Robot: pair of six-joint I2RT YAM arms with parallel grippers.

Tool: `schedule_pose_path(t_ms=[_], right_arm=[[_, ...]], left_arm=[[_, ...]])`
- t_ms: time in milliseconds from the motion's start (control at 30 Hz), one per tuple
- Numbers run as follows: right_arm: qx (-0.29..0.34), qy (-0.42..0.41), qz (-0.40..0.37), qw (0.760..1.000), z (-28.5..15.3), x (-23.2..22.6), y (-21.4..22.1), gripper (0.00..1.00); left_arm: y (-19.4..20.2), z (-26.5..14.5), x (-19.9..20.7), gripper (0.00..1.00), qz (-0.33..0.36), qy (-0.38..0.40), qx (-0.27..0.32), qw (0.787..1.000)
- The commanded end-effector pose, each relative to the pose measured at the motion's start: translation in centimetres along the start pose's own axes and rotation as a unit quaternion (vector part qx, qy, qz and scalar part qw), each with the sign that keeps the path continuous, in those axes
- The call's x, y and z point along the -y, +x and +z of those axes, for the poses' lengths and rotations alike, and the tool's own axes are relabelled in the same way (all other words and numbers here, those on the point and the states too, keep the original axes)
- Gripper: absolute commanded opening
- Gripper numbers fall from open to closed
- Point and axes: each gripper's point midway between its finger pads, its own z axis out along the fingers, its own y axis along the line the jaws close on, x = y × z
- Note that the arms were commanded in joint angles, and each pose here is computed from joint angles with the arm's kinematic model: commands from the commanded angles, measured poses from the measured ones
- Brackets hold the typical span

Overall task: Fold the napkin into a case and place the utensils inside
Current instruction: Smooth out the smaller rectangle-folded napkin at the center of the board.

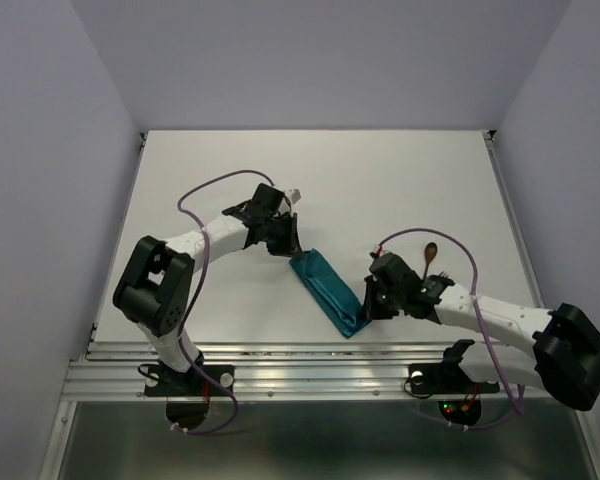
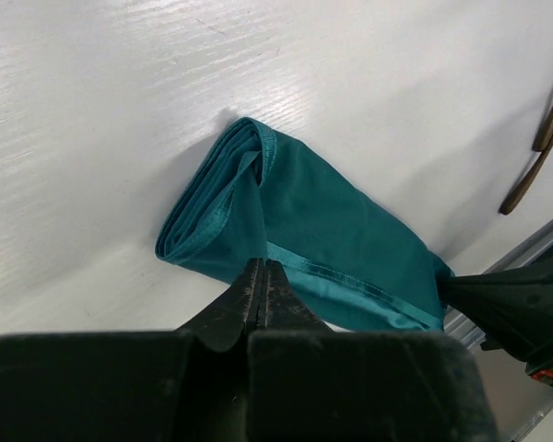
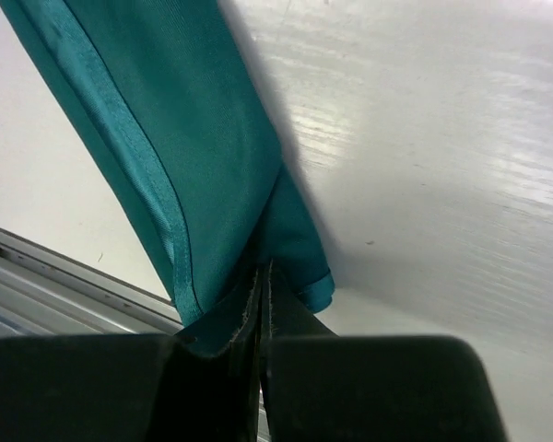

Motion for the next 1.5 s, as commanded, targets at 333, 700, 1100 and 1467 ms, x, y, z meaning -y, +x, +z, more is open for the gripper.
schedule_pose_path(t_ms=[333, 700, 1100, 1467], right_arm=[[0.039, 0.035, -0.12, 0.991, -2.3, -3.1, -5.9, 0.23], [-0.012, 0.038, -0.209, 0.977, 0.2, -5.3, -4.4, 0.38], [-0.029, 0.036, -0.227, 0.973, 2.1, -6.3, -2.9, 0.43], [-0.021, 0.063, -0.227, 0.972, 3.1, -5.5, -2.9, 0.22]], left_arm=[[4.0, -2.9, 2.1, 0.0, 0.008, 0.034, -0.02, 0.999], [6.3, 0.2, 4.3, 0.0, 0.0, 0.081, -0.048, 0.996], [8.8, 2.2, 3.0, 0.0, 0.006, 0.071, -0.09, 0.993], [8.3, 2.3, 3.2, 0.0, 0.009, 0.073, -0.085, 0.994]])
